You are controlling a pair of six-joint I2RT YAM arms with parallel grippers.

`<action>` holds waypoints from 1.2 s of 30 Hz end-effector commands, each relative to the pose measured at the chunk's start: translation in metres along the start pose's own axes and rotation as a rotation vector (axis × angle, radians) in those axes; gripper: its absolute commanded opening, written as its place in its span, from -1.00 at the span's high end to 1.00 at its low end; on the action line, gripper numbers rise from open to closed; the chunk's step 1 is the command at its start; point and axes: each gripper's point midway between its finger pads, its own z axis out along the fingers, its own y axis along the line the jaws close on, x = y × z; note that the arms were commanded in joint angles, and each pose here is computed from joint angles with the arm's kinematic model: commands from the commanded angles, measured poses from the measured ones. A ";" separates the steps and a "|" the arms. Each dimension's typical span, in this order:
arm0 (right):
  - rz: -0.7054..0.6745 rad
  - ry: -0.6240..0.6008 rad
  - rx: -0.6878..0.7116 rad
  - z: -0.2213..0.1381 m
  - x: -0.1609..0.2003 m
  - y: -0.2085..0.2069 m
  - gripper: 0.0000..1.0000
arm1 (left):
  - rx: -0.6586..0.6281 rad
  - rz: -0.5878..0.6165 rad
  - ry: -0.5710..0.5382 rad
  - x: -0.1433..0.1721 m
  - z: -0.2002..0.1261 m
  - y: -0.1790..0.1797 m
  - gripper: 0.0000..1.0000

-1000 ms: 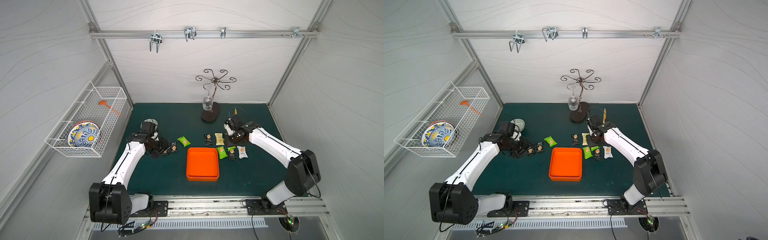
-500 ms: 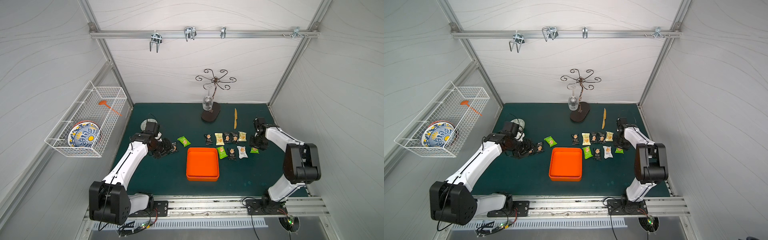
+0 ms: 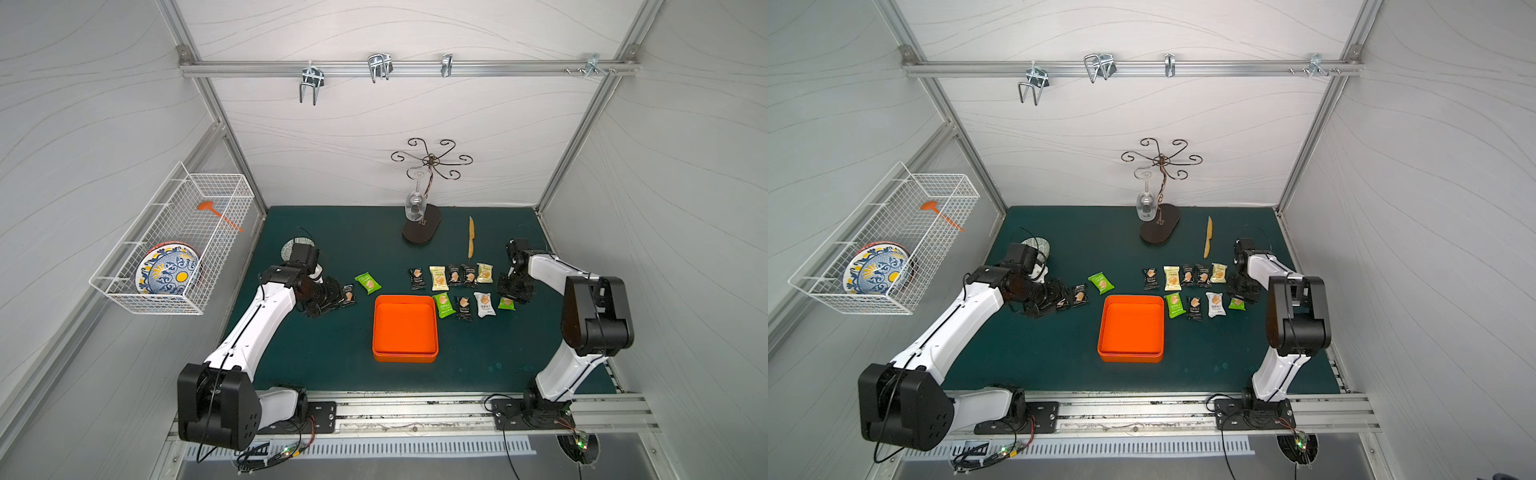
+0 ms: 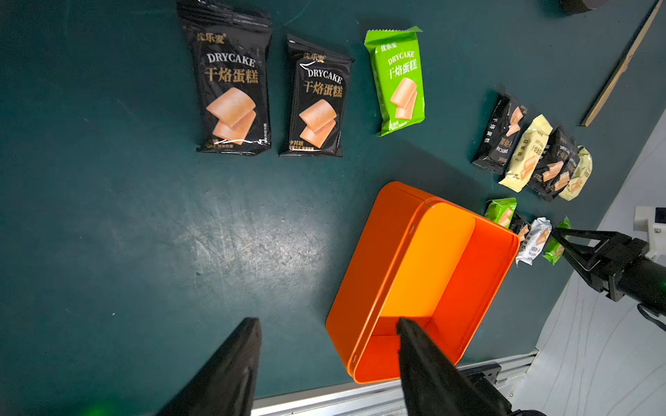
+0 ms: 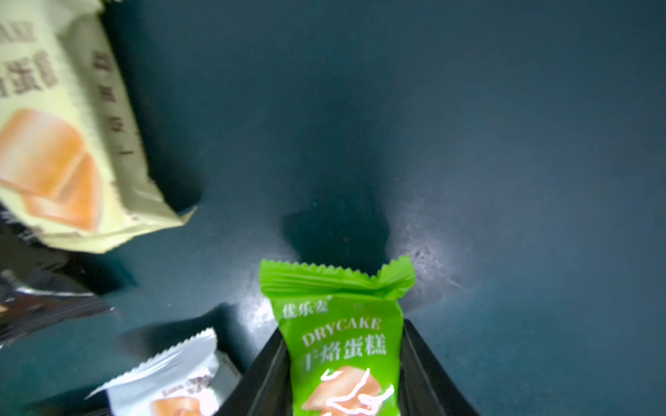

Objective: Take the cookies out of the storage box
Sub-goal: Place the cookie at the center of the board, then adjust the storage box at the center of the board.

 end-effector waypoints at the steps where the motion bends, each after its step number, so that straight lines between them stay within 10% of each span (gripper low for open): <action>1: 0.012 0.027 -0.008 0.006 0.006 -0.001 -0.03 | 0.007 0.040 -0.046 -0.010 -0.013 -0.009 -0.29; 13: -0.218 -0.128 -0.109 -0.078 0.017 0.053 -0.46 | 0.022 0.041 -0.065 -0.014 -0.013 -0.012 -0.29; 23: -0.733 -0.079 -0.448 -0.145 0.172 0.198 0.34 | 0.076 -0.032 -0.104 -0.028 -0.020 -0.011 -0.29; 36: -0.895 0.273 -0.378 -0.087 0.280 0.227 0.27 | 0.046 -0.050 -0.129 -0.023 -0.027 0.007 -0.29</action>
